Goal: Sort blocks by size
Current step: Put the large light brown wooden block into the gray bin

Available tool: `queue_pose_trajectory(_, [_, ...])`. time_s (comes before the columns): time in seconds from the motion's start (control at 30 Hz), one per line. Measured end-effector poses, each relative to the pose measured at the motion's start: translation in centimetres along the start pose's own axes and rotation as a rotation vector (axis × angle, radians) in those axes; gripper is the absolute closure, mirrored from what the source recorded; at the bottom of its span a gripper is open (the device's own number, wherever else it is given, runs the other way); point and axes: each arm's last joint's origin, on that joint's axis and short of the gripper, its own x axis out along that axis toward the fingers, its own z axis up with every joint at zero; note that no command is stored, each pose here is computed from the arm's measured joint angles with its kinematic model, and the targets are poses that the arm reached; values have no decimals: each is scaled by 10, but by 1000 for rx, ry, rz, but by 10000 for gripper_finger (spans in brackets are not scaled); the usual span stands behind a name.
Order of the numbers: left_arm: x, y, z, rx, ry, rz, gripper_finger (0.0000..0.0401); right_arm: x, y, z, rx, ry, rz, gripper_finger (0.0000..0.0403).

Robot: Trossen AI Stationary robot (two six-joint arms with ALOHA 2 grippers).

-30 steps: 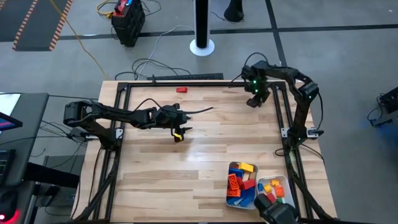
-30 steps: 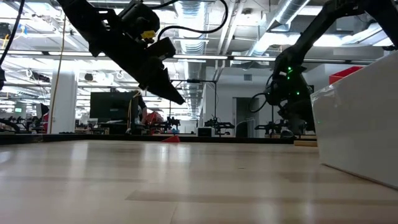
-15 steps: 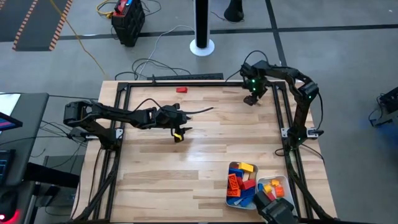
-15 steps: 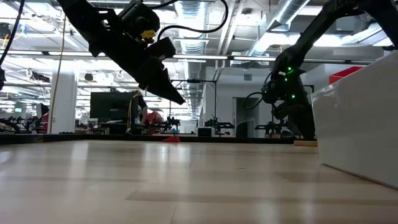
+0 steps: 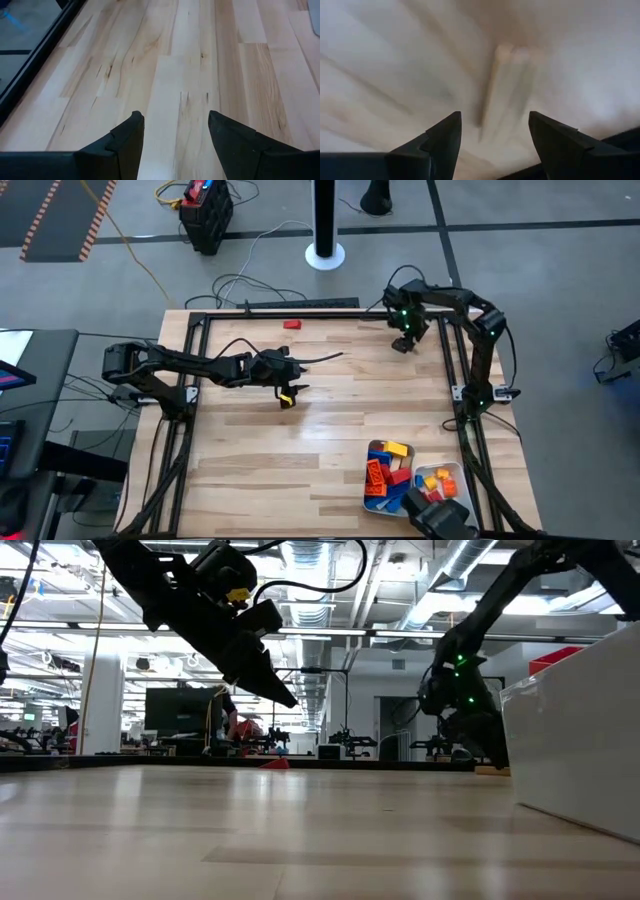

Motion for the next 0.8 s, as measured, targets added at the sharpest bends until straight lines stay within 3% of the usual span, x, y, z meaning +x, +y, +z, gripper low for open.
queue_pose_trajectory(0.27, [0, 0, 1, 0, -6, 1, 189, -5, -1, 3, -13, -24, -20, 138])
queue_pose_trajectory(0.53, [0, 0, 1, 0, -7, 1, 189, -2, -4, 13, -21, 108, 34, 140])
queue_pose_trajectory(0.8, [0, 0, 1, 6, -6, 1, 189, -3, -6, 20, -30, 142, 30, 192])
